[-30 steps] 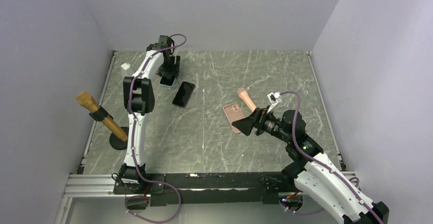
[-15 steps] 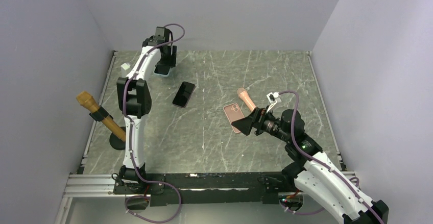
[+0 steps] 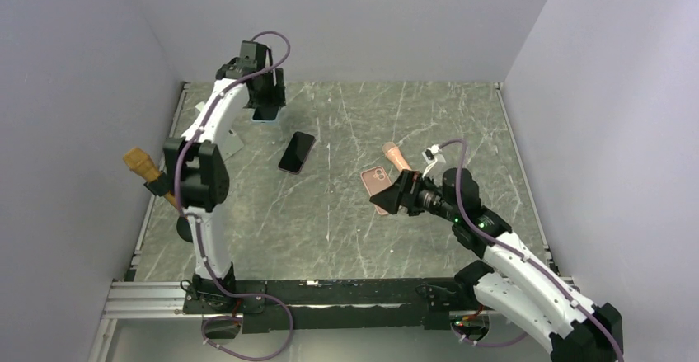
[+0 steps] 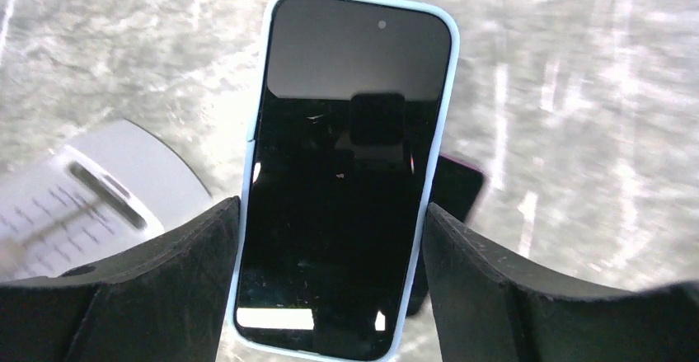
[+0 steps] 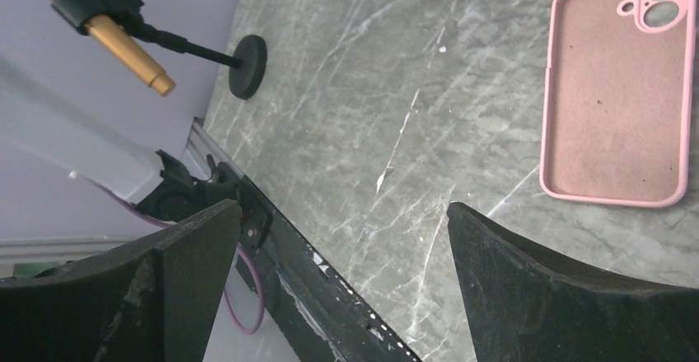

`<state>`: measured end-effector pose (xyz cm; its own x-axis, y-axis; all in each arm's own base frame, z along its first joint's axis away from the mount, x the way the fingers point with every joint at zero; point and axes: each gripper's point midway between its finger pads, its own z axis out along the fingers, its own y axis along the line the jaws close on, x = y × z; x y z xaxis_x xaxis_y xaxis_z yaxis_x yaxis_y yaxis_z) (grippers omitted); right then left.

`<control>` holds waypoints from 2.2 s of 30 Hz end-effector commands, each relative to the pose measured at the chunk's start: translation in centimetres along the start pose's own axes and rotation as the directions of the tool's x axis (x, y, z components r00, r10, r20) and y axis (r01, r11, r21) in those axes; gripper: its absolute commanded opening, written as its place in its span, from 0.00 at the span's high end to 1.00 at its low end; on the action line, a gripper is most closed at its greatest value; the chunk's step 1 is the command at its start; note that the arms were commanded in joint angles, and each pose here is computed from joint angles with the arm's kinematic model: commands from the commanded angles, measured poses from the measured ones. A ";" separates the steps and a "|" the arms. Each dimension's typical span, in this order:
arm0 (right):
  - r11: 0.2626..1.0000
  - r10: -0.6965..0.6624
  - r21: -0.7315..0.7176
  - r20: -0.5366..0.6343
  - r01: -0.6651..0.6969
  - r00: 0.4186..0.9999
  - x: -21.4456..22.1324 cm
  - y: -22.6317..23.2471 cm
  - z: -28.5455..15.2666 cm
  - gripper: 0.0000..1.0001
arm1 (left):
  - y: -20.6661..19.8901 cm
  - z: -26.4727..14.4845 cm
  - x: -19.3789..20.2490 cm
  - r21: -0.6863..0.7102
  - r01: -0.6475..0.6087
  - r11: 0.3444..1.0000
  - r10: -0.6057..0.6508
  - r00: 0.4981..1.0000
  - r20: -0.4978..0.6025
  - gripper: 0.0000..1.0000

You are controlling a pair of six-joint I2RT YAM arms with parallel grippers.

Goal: Take the phone out of the phone case
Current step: Pick up the phone at the center of the board, then adjust the phone.

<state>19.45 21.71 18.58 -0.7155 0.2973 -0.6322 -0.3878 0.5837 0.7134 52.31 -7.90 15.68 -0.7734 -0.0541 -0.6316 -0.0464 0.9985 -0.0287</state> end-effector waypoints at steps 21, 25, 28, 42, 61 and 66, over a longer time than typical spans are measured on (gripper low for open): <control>0.927 -0.374 0.060 0.112 0.370 0.921 -4.3 11.0 7.6 0.10 | -14.5 -27.8 7.3 0.840 0.369 0.398 -0.644 0.765 -0.031 1.00; 0.913 -0.408 0.081 0.141 0.400 0.902 -4.5 12.0 8.3 0.13 | -14.0 -29.0 8.1 0.845 0.393 0.363 -0.665 0.744 -0.060 1.00; 0.901 -0.432 0.044 0.179 0.432 0.884 -4.9 13.7 8.5 0.13 | -14.2 -29.4 8.8 0.850 0.401 0.342 -0.659 0.747 -0.088 1.00; 0.823 -0.546 -0.021 0.248 0.568 0.800 -6.4 16.8 7.9 0.14 | -15.0 -30.9 9.2 0.870 0.390 0.302 -0.619 0.774 -0.132 1.00; 0.901 -0.420 0.214 0.209 0.377 0.883 -6.0 13.7 12.5 0.90 | -15.5 -30.8 9.3 0.862 0.405 0.306 -0.650 0.750 -0.121 1.00; 0.938 -0.342 0.147 0.245 0.314 0.907 -6.8 13.4 11.7 1.00 | -16.0 -30.5 9.2 0.877 0.336 0.343 -0.606 0.792 -0.067 0.20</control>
<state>26.18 36.90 26.63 -0.3624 0.1224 -0.9239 -0.4873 0.8202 0.2998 26.46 -23.99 29.40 -0.6741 -0.6495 -0.3518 0.1070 0.3855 -0.9165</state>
